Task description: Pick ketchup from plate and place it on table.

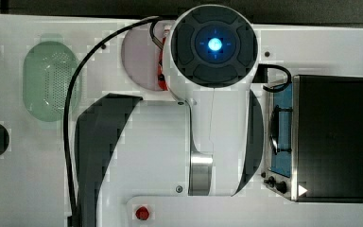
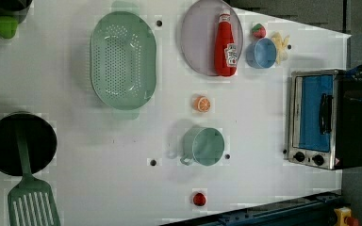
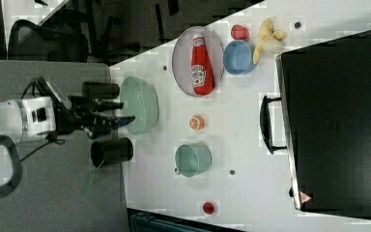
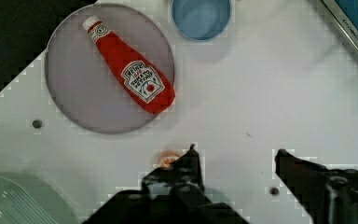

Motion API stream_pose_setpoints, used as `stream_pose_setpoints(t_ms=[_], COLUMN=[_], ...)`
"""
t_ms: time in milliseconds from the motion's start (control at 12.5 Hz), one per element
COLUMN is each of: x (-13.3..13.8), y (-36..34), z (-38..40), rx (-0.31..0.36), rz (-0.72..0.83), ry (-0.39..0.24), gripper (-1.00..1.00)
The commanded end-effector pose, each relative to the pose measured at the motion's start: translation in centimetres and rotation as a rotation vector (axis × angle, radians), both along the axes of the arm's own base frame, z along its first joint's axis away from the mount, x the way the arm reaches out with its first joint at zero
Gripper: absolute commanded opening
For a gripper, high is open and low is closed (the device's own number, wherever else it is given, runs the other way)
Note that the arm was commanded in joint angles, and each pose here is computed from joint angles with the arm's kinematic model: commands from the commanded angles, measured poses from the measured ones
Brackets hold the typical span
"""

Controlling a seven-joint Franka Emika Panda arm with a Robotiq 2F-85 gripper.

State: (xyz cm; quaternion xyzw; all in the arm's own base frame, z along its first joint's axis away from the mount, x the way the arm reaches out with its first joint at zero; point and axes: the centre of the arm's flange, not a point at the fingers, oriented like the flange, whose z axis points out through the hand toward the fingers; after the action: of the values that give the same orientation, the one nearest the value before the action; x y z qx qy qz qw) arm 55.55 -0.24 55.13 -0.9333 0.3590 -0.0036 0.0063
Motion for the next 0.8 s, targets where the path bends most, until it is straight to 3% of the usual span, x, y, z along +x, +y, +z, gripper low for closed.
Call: stream_pose_setpoints(t_ms=[80, 240, 800], x=[-8.9, -8.7, -3.1], y=[-1.6, -1.6, 0.5], z=[4.1, 3.8, -3.9], rx=[-0.017, -0.016, -0.009], rz=[-0.11, -0.108, -0.052], ry=[0.033, 0.036, 0.07], gripper=[0.59, 0.99, 1.0])
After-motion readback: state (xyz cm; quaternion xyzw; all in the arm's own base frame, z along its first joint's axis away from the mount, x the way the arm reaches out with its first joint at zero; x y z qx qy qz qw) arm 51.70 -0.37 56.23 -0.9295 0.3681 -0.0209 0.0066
